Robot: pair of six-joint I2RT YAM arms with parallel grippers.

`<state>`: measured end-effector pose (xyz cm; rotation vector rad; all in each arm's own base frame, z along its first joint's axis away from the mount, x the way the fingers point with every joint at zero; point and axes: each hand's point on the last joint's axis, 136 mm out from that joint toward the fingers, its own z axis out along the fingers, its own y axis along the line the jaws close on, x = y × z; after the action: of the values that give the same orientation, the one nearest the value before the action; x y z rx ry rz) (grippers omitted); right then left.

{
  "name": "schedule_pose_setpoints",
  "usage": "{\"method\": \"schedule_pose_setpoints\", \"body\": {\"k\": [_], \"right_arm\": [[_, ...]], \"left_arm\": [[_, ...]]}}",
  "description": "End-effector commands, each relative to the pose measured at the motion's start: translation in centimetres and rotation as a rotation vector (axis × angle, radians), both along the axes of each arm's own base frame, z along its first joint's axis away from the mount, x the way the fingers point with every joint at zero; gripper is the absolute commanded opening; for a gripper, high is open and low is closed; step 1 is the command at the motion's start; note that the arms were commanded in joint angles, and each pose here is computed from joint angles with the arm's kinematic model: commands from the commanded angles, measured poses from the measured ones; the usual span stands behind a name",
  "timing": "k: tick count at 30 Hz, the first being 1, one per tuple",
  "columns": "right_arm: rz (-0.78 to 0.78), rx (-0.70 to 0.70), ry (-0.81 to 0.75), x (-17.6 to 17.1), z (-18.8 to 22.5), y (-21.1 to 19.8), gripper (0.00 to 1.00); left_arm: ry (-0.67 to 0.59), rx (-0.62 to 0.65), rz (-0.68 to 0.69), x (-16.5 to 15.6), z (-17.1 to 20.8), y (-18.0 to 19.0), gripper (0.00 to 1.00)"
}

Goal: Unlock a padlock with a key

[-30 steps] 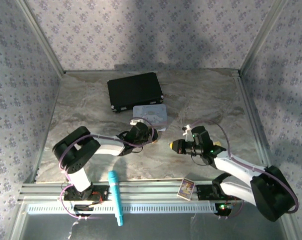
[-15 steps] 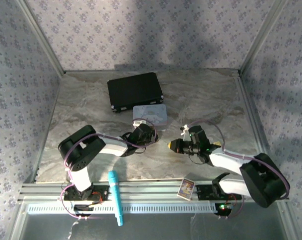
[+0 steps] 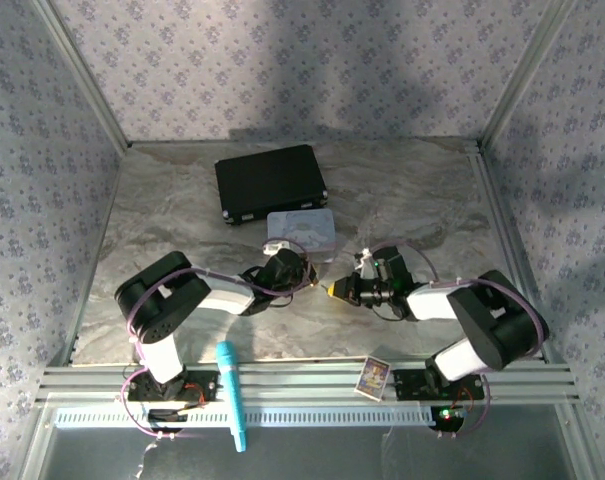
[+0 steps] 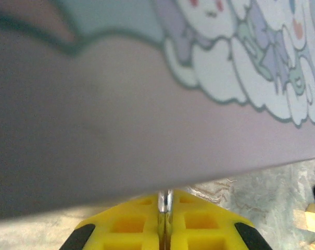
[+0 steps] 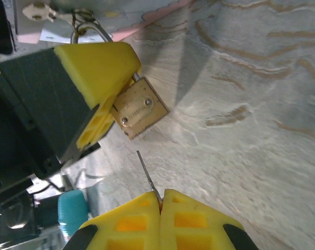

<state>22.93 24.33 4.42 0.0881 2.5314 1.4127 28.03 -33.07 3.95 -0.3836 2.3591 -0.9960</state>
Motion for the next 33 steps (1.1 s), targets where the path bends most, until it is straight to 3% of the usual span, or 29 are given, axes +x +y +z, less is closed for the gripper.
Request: {"method": "schedule_pose_setpoints", "body": {"k": [1,10,33], "right_arm": [[0.039,0.102,0.044,0.4,1.6,1.1,0.00],[0.023,0.153,0.189,0.7,-0.7,0.8,0.00],[0.000,0.248,0.188,1.2,-0.5,0.4,0.00]], "left_arm": [[0.035,-0.109,0.021,-0.4,1.2,-0.3,0.00],[0.038,-0.197,0.041,-0.2,2.0,-0.5,0.00],[0.041,-0.232,0.045,0.1,2.2,-0.9,0.00]]}}
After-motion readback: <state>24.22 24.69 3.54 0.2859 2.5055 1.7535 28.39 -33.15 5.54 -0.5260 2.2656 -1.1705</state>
